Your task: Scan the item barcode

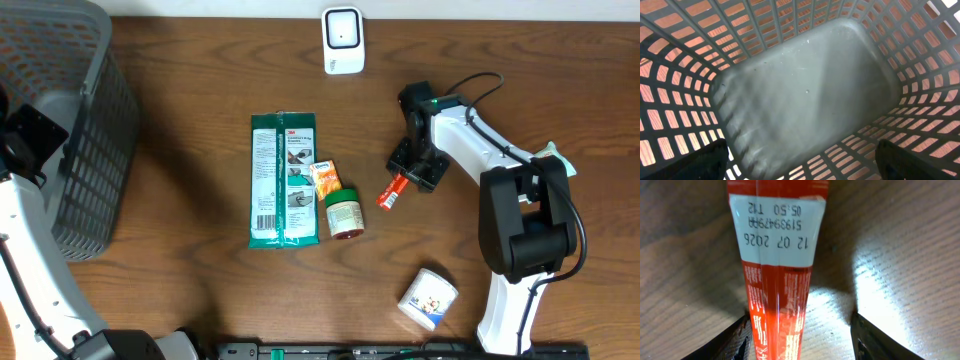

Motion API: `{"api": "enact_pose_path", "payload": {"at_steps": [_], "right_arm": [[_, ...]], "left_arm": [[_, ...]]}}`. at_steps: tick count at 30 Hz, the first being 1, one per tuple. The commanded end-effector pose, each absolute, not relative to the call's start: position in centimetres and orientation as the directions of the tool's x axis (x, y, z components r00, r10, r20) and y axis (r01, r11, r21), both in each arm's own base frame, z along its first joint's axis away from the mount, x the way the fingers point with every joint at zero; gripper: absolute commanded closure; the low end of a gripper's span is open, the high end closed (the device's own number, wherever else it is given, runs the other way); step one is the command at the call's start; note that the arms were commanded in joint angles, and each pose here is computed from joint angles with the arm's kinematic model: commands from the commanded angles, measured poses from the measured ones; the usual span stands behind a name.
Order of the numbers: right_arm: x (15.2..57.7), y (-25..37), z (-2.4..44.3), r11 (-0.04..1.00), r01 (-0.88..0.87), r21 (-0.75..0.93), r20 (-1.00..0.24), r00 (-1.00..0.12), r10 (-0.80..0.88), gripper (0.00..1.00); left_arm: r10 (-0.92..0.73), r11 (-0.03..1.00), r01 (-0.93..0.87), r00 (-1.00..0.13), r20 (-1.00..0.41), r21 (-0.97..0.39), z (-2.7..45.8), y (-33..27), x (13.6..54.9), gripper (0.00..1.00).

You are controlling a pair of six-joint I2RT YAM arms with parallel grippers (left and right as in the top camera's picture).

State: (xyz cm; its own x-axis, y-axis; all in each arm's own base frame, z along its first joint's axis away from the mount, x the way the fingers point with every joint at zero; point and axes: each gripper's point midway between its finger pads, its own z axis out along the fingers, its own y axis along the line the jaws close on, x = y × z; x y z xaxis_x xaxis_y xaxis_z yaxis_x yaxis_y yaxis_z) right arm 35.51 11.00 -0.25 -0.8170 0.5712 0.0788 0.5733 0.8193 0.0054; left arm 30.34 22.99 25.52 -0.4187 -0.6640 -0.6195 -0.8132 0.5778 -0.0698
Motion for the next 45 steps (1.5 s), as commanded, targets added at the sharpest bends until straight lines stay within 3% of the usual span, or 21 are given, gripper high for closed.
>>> {"api": "enact_pose_path", "payload": {"at_steps": [1, 11, 15, 21, 34, 36, 38, 45], "right_arm": [[34.7, 10.8, -0.2, 0.801, 0.598, -0.006, 0.102, -0.797, 0.596, 0.41], [35.2, 9.7, -0.3, 0.753, 0.657, -0.039, 0.047, -0.751, 0.658, 0.44], [35.4, 9.7, -0.3, 0.752, 0.659, -0.033, 0.041, -0.751, 0.660, 0.51], [35.5, 9.8, -0.3, 0.752, 0.658, -0.029, 0.038, -0.752, 0.659, 0.73], [35.6, 9.8, -0.3, 0.752, 0.658, -0.025, 0.037, -0.751, 0.659, 0.80], [35.7, 9.8, -0.3, 0.752, 0.658, -0.022, 0.034, -0.752, 0.659, 0.85], [35.7, 9.8, -0.3, 0.753, 0.658, -0.023, 0.036, -0.752, 0.659, 0.99], [35.5, 9.8, -0.3, 0.753, 0.658, -0.028, 0.039, -0.752, 0.658, 0.99]], "left_arm": [[-0.656, 0.581, -0.812, -0.425, -0.624, -0.059, 25.7, 23.3, 30.4, 0.07], [-0.656, 0.581, -0.812, -0.425, -0.624, -0.059, 25.7, 23.3, 30.4, 0.06], [-0.656, 0.581, -0.812, -0.425, -0.624, -0.059, 25.7, 23.3, 30.4, 0.07], [-0.656, 0.581, -0.812, -0.425, -0.624, -0.059, 25.7, 23.3, 30.4, 0.07], [-0.656, 0.581, -0.811, -0.425, -0.624, -0.059, 25.7, 23.3, 30.4, 0.07], [-0.656, 0.581, -0.812, -0.425, -0.624, -0.059, 25.7, 23.3, 30.4, 0.06], [-0.656, 0.581, -0.812, -0.425, -0.624, -0.059, 25.7, 23.3, 30.4, 0.07], [-0.656, 0.581, -0.811, -0.425, -0.624, -0.059, 25.7, 23.3, 30.4, 0.07]]}}
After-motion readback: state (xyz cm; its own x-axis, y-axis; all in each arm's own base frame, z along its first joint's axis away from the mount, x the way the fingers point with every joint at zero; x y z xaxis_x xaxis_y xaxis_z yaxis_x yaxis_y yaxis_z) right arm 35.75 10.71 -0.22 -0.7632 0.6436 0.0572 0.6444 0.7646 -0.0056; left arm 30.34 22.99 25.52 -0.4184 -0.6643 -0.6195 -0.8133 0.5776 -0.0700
